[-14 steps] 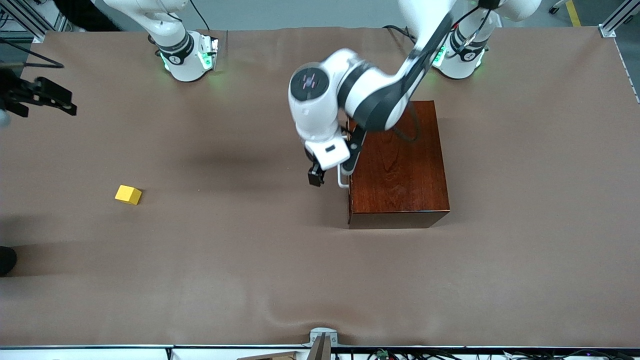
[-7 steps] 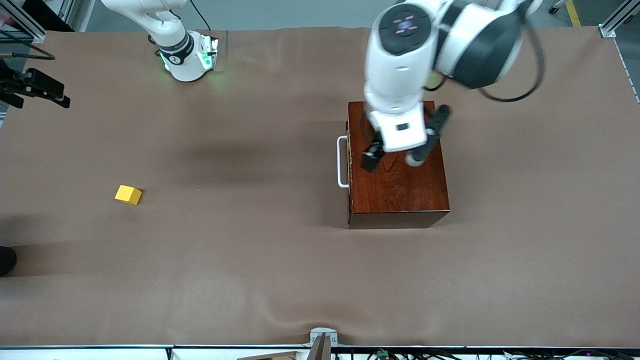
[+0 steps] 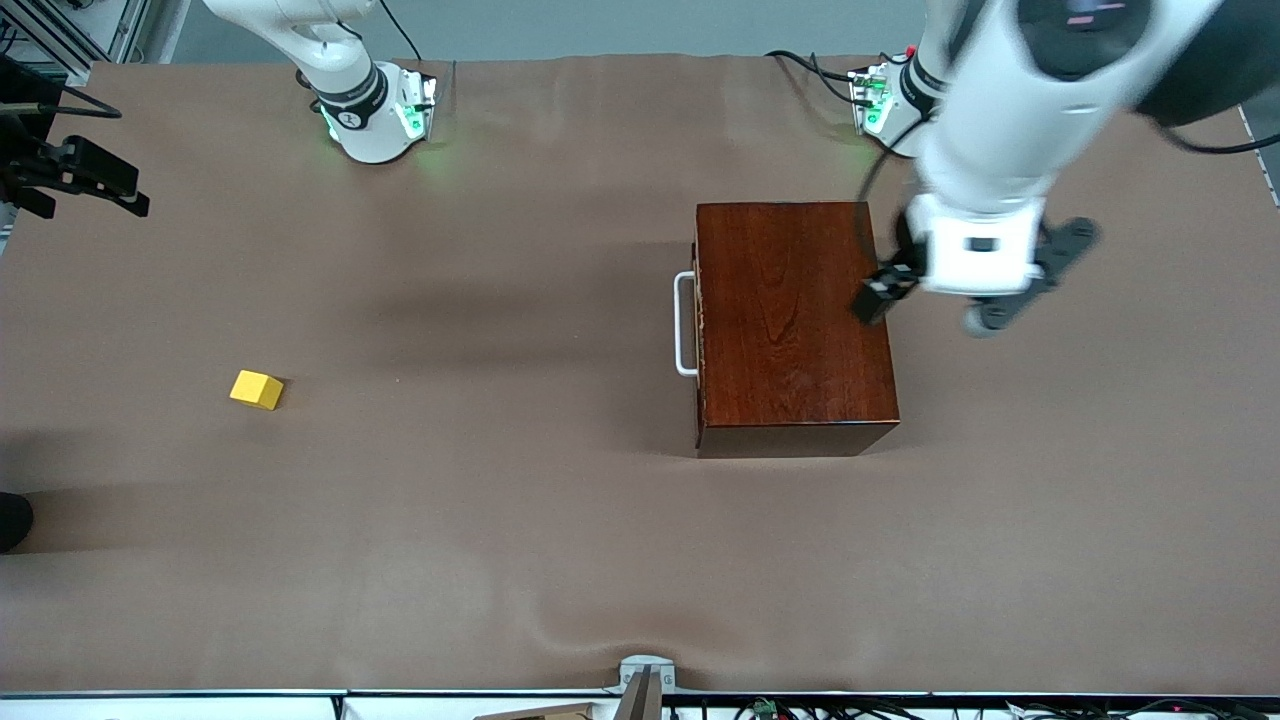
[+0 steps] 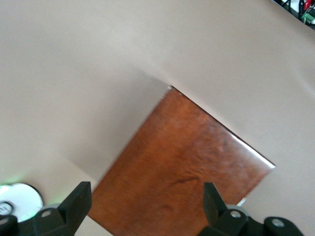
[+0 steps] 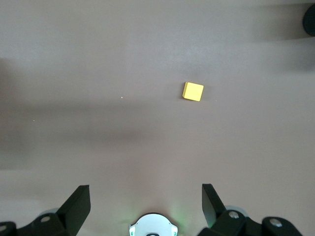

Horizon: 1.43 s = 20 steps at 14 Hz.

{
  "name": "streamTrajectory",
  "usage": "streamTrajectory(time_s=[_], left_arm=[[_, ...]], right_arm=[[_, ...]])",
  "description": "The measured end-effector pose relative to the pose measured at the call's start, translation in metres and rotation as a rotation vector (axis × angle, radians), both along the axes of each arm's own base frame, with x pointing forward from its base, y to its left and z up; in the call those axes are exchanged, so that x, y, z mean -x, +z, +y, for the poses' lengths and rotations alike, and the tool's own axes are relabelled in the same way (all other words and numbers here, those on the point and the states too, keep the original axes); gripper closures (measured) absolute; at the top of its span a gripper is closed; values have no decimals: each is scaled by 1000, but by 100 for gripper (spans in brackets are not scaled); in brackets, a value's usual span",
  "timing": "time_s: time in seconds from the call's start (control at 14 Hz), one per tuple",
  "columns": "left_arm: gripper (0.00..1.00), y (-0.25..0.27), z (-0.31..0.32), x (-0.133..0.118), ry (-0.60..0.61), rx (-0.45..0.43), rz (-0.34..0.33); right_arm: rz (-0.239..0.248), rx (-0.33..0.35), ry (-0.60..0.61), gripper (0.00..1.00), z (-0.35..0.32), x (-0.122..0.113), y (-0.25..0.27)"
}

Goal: Open drawer, take yellow block, close drawer

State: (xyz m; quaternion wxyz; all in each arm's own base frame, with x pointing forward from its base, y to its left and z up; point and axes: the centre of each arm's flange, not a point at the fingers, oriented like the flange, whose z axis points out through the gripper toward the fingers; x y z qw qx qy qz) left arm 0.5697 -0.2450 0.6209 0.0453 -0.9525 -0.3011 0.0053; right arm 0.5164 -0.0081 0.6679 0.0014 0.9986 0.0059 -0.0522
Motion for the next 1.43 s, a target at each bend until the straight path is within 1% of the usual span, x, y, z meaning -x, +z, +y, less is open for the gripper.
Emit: streamTrajectory(time_s=[0.29, 0.64, 0.79, 1.0, 1.14, 1.43], left_arm=[[0, 10, 75, 7, -151, 12, 42], [0, 6, 139, 19, -385, 41, 100], [0, 7, 164, 27, -473, 54, 113], [0, 15, 185, 46, -561, 59, 107], [0, 21, 195, 60, -610, 57, 94], [0, 36, 194, 77, -629, 56, 56]], right_arm=[[0, 1, -6, 0, -3, 0, 0], [1, 1, -6, 0, -4, 0, 0], [0, 1, -6, 0, -3, 1, 0], [-3, 1, 4, 0, -2, 0, 1], [-17, -4, 53, 0, -2, -1, 2], [-18, -7, 81, 0, -2, -2, 2]])
